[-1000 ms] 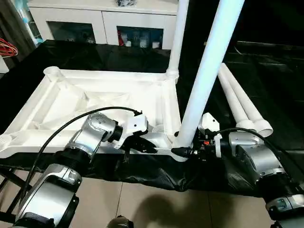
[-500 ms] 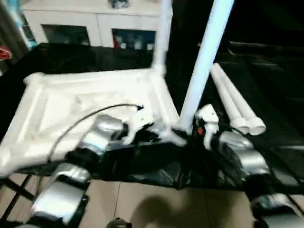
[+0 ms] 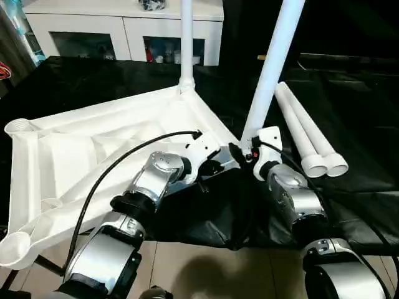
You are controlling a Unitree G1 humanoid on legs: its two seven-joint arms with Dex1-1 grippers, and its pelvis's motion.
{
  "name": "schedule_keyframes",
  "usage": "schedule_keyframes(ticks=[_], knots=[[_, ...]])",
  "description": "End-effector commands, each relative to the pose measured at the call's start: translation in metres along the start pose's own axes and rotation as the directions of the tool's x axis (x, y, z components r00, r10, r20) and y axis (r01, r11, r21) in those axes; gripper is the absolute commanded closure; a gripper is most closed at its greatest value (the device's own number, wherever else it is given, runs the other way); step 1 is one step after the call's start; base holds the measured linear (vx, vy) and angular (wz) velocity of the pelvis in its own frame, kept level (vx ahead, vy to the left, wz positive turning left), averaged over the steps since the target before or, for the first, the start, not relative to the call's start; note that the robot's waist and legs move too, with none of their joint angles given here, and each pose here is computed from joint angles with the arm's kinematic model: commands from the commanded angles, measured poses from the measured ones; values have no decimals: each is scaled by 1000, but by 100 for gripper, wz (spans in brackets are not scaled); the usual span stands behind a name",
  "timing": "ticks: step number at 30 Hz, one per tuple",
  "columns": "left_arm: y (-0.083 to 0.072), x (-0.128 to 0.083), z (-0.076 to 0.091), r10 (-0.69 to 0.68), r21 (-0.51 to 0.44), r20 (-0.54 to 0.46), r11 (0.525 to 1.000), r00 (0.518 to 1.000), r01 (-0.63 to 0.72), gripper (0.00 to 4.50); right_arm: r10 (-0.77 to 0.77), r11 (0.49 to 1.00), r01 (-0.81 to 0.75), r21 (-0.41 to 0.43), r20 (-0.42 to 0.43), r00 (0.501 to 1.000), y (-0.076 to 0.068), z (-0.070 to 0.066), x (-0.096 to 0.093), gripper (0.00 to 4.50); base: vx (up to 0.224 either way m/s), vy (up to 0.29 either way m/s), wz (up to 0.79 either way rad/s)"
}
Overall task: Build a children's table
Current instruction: Rotate leg to tighten
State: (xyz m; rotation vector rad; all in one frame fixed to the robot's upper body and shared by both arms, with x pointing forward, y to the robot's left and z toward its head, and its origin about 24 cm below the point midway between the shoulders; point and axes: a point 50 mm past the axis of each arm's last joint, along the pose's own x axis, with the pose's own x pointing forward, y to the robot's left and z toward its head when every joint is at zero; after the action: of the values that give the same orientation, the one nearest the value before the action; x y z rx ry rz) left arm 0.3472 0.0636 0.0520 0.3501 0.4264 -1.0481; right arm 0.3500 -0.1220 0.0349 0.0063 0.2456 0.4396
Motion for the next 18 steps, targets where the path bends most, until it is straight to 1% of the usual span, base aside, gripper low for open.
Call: schedule_keyframes(ticks=[1, 5, 6, 8, 9, 11, 12, 13, 14, 16, 18], knots=[[-20, 11, 24, -134, 71, 99, 989, 986, 127, 450, 215, 976, -217, -26, -46, 975, 37, -9, 7, 62, 0, 0, 0], [-20, 5, 20, -195, 95, 94, 978, 976, 186, 450, 327, 943, -329, -53, -43, 944, 35, -8, 1, 62, 0, 0, 0], [-19, -1, 16, -237, 116, 81, 967, 968, 227, 450, 419, 903, -423, -77, -58, 906, 32, -7, -6, 62, 0, 0, 0], [-17, -6, 13, -270, 134, 64, 956, 961, 259, 450, 497, 860, -502, -94, -76, 865, 29, -6, -13, 62, 0, 0, 0], [-17, -6, 13, -270, 134, 64, 956, 961, 259, 450, 497, 860, -502, -94, -76, 865, 29, -6, -13, 62, 0, 0, 0], [-13, -14, 8, -298, 152, 37, 945, 954, 290, 450, 591, 793, -599, -109, -103, 800, 24, -3, -24, 62, 0, 0, 0], [-11, -15, 7, -303, 156, 31, 943, 952, 295, 450, 612, 775, -622, -113, -110, 783, 23, -2, -26, 62, 0, 0, 0], [-11, -15, 7, -303, 156, 31, 943, 952, 295, 450, 612, 775, -622, -113, -110, 783, 23, -2, -26, 62, 0, 0, 0], [-9, -19, 5, -313, 164, 16, 938, 950, 306, 450, 648, 742, -659, -120, -125, 752, 22, -1, -31, 62, 0, 0, 0], [-7, -22, 4, -320, 169, 5, 934, 947, 315, 450, 673, 717, -687, -121, -138, 727, 21, 0, -34, 62, 0, 0, 0], [-4, -26, 2, -332, 175, -8, 928, 943, 328, 450, 716, 668, -735, -120, -165, 678, 21, 0, -40, 62, 0, 0, 0]])
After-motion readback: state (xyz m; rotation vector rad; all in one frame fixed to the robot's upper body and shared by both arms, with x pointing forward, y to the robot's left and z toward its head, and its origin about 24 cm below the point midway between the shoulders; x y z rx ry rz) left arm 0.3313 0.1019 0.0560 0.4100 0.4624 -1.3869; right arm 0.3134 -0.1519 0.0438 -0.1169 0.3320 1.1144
